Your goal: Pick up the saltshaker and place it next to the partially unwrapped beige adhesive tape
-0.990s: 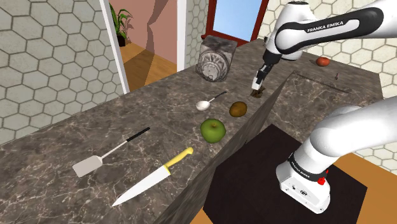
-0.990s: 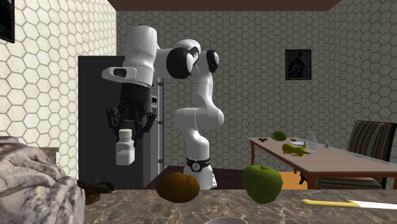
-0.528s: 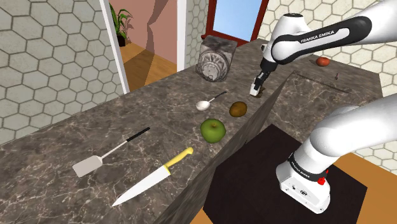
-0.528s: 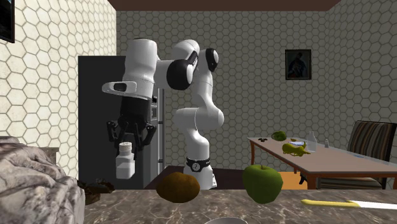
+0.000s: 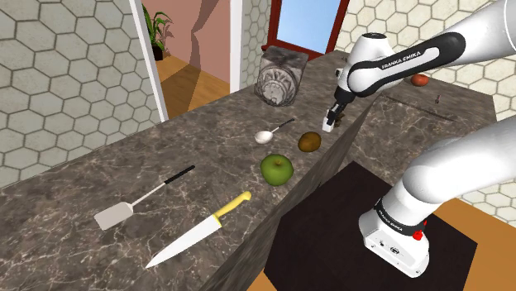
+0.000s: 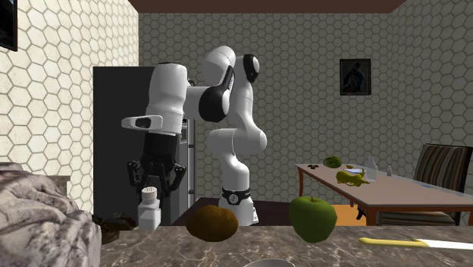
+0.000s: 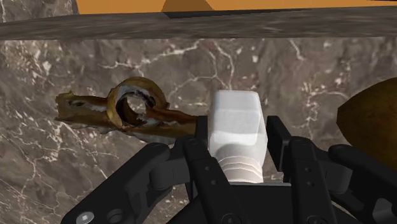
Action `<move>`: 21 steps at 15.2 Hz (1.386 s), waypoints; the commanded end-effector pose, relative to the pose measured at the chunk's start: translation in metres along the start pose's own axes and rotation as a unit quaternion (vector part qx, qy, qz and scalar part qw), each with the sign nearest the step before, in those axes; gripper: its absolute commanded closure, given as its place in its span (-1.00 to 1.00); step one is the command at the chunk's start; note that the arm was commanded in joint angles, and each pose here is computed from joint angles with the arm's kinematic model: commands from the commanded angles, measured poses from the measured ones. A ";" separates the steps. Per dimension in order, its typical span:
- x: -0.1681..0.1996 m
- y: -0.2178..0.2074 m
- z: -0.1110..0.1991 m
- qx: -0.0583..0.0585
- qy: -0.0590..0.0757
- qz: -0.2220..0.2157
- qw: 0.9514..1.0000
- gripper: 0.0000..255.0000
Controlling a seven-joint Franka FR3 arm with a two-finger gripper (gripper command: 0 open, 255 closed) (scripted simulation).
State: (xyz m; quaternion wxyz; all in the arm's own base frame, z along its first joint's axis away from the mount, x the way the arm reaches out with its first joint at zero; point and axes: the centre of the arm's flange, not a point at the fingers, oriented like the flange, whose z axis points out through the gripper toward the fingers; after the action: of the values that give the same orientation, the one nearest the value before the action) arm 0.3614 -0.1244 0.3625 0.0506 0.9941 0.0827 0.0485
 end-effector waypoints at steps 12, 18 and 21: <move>-0.001 -0.002 0.013 0.000 0.000 0.000 1.000 -1.00; -0.001 -0.002 -0.027 0.000 0.000 0.000 1.000 -1.00; -0.001 -0.002 -0.037 0.000 0.000 0.000 1.000 -1.00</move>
State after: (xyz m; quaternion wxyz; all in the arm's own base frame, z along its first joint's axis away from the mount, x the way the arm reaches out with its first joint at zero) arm 0.3568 -0.1202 0.3958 0.0508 0.9941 0.0826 0.0494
